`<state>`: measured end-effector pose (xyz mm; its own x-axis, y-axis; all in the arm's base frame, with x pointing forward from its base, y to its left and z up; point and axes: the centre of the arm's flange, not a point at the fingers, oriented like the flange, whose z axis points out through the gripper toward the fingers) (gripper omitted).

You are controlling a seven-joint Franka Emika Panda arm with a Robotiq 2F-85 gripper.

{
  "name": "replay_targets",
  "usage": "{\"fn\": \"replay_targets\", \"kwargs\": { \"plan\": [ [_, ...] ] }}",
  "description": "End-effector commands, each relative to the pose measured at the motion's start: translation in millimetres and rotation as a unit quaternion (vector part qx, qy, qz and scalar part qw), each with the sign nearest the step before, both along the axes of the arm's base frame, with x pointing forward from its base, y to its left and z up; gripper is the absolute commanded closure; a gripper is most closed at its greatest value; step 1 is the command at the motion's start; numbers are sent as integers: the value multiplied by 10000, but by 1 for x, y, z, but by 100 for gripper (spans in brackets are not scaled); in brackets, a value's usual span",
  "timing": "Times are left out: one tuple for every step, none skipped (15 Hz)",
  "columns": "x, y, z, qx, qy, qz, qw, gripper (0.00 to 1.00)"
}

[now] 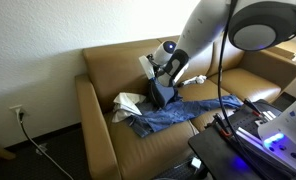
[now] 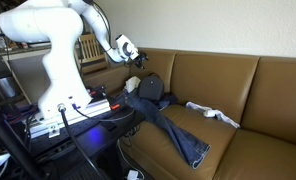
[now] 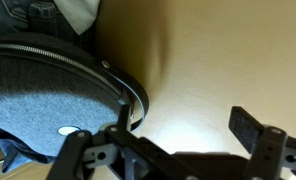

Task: Move the bag to the right

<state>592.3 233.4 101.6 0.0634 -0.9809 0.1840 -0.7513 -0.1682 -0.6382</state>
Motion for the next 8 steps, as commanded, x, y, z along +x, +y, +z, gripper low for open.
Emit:
{"fn": "replay_targets", "kwargs": {
  "plan": [
    [14,-5,-36,-253,172,61,9995,0],
    [19,-9,-49,-282,218,18,9994,0],
    [24,-16,-57,-292,282,-14,9992,0],
    [26,-17,-68,-243,234,-35,9994,0],
    [29,-21,-75,-248,182,-51,9995,0],
    [35,-28,-80,-250,46,-48,9997,0],
    [37,-29,-85,-228,-87,-75,9997,0],
    [42,-32,-90,-254,-202,-91,9994,0]
  ]
}}
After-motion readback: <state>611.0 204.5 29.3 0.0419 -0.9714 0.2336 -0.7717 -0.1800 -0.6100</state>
